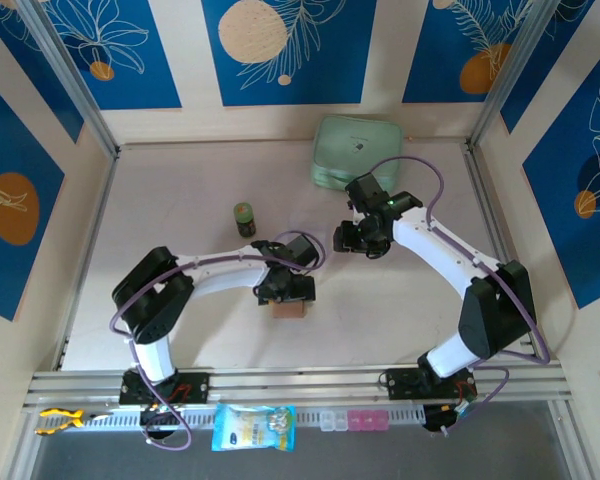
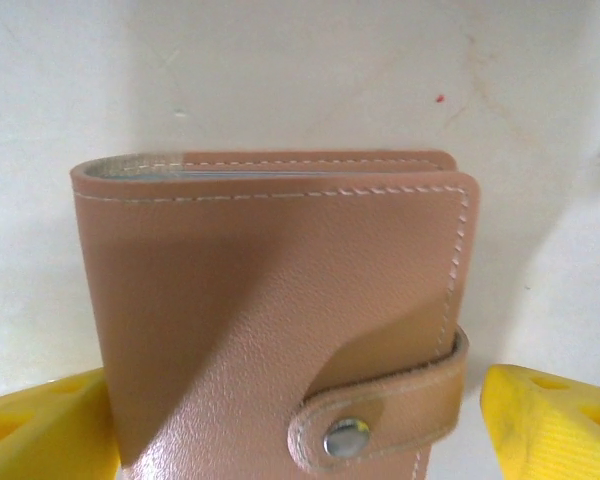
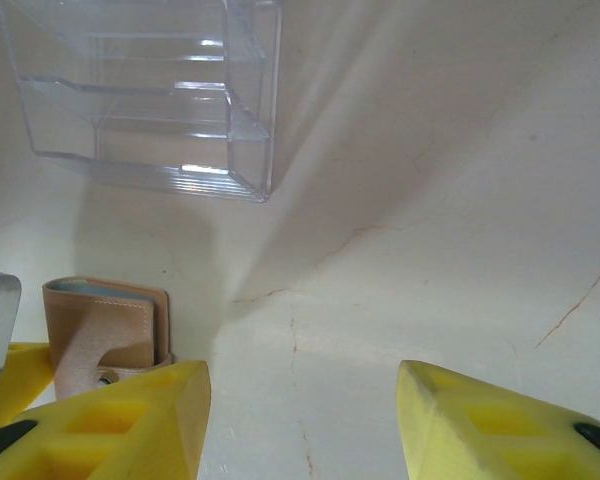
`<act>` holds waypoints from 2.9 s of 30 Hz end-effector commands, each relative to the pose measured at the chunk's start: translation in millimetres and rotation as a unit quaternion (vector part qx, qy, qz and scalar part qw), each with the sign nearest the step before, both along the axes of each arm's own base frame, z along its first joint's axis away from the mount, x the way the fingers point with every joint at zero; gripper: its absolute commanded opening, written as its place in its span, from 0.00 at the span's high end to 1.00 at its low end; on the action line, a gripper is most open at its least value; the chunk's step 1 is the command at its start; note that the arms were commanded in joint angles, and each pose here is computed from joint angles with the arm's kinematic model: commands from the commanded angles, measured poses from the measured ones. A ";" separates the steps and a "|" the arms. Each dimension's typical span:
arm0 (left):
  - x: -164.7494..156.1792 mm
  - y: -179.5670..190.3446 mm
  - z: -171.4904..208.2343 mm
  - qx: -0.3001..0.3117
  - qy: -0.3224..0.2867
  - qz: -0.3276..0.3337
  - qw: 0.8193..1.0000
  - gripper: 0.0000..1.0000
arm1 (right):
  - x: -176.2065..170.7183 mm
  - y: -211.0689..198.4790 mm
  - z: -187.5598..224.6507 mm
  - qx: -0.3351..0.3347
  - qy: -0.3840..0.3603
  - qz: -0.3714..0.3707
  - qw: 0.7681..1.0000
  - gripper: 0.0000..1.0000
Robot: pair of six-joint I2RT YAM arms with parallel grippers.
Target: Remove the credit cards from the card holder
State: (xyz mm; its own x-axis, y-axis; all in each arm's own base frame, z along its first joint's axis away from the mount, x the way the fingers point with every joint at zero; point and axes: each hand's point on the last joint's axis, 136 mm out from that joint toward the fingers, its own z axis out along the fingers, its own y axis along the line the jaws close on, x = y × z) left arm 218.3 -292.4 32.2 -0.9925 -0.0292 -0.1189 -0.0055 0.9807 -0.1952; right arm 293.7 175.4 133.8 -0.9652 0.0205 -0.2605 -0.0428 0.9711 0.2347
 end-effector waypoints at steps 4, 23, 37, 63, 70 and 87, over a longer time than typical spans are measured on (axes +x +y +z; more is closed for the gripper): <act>-4.8 -7.2 18.1 -0.049 -0.005 -0.002 0.999 0.15 | -13.8 3.2 4.5 0.005 0.004 0.006 1.000 0.48; 2.7 34.8 38.0 -0.132 -0.038 0.039 0.990 0.25 | -66.4 68.0 -14.5 0.013 0.065 0.070 0.995 0.51; 6.8 40.6 33.6 -0.225 -0.023 0.051 0.973 0.66 | -89.8 123.9 -52.3 -0.011 0.117 0.078 0.990 0.60; 0.1 54.6 24.2 -0.286 0.009 0.084 0.955 1.00 | -88.3 133.6 -83.8 -0.087 0.145 0.060 0.984 0.66; -1.8 52.5 20.5 -0.292 0.016 0.082 0.953 1.00 | -87.4 134.9 -91.7 -0.096 0.150 0.064 0.982 0.66; -6.9 25.4 12.8 -0.318 0.041 0.079 0.944 1.00 | -91.1 133.9 -108.3 -0.072 0.165 0.054 0.982 0.79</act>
